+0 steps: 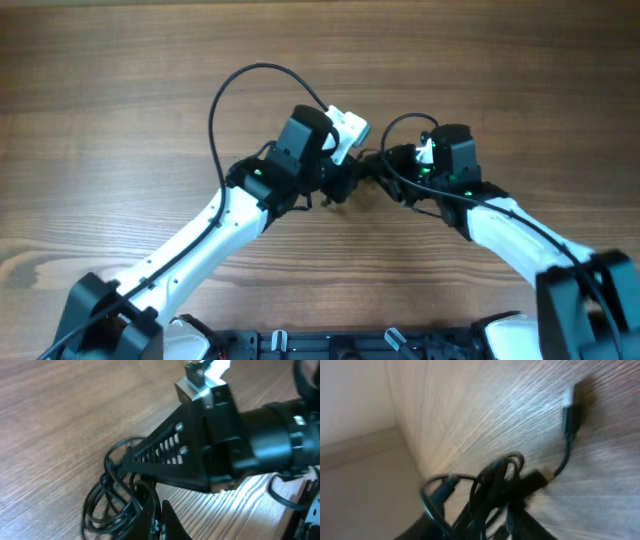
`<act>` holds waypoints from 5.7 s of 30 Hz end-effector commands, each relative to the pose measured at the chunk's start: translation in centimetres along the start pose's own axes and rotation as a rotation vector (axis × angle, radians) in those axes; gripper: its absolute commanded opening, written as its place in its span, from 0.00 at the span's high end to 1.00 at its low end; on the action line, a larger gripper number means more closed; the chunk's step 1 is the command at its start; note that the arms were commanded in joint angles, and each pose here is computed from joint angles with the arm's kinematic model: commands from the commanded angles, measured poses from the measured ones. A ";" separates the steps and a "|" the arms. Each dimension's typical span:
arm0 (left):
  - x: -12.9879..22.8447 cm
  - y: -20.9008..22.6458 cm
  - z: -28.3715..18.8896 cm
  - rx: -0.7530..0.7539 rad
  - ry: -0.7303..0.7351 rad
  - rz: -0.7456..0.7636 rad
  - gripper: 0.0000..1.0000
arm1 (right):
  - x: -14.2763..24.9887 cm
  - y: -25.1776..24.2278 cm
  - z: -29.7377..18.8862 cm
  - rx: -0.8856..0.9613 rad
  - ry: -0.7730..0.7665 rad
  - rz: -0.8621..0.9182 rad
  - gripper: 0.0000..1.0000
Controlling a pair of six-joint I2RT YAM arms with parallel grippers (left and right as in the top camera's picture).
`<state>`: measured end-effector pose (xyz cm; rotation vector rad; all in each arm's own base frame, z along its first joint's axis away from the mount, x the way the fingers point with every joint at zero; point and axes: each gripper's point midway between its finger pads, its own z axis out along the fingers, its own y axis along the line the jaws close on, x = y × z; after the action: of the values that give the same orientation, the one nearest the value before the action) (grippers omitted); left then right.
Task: Untangle cables
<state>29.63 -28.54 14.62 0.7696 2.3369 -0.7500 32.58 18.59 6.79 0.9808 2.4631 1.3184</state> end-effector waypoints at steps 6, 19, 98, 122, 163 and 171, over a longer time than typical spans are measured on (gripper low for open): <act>4.2 1.5 2.6 -0.024 0.160 -0.092 0.69 | -0.9 -2.0 1.6 0.056 -0.019 0.098 0.96; 5.9 4.1 4.2 -0.164 0.196 -0.285 0.60 | -0.6 -1.8 1.5 0.044 0.011 0.106 0.96; 4.4 20.3 -4.8 -0.362 -0.055 -0.849 0.90 | 6.8 14.0 0.3 -0.129 -0.218 -1.180 0.96; 0.9 8.2 -2.4 0.243 0.046 -0.790 0.30 | 8.3 15.6 -3.2 -0.270 -0.100 -1.057 0.95; 0.9 11.8 -1.3 -0.003 -0.025 -0.797 0.17 | 0.0 11.1 -8.8 0.017 -0.288 -0.892 0.00; -0.9 4.4 3.4 0.075 -0.034 -0.569 0.40 | -4.7 6.8 -10.9 0.247 -0.537 -0.516 0.00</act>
<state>35.06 -26.47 12.63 0.0523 2.5098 -1.1041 33.97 14.25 17.73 0.3048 2.3133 0.6573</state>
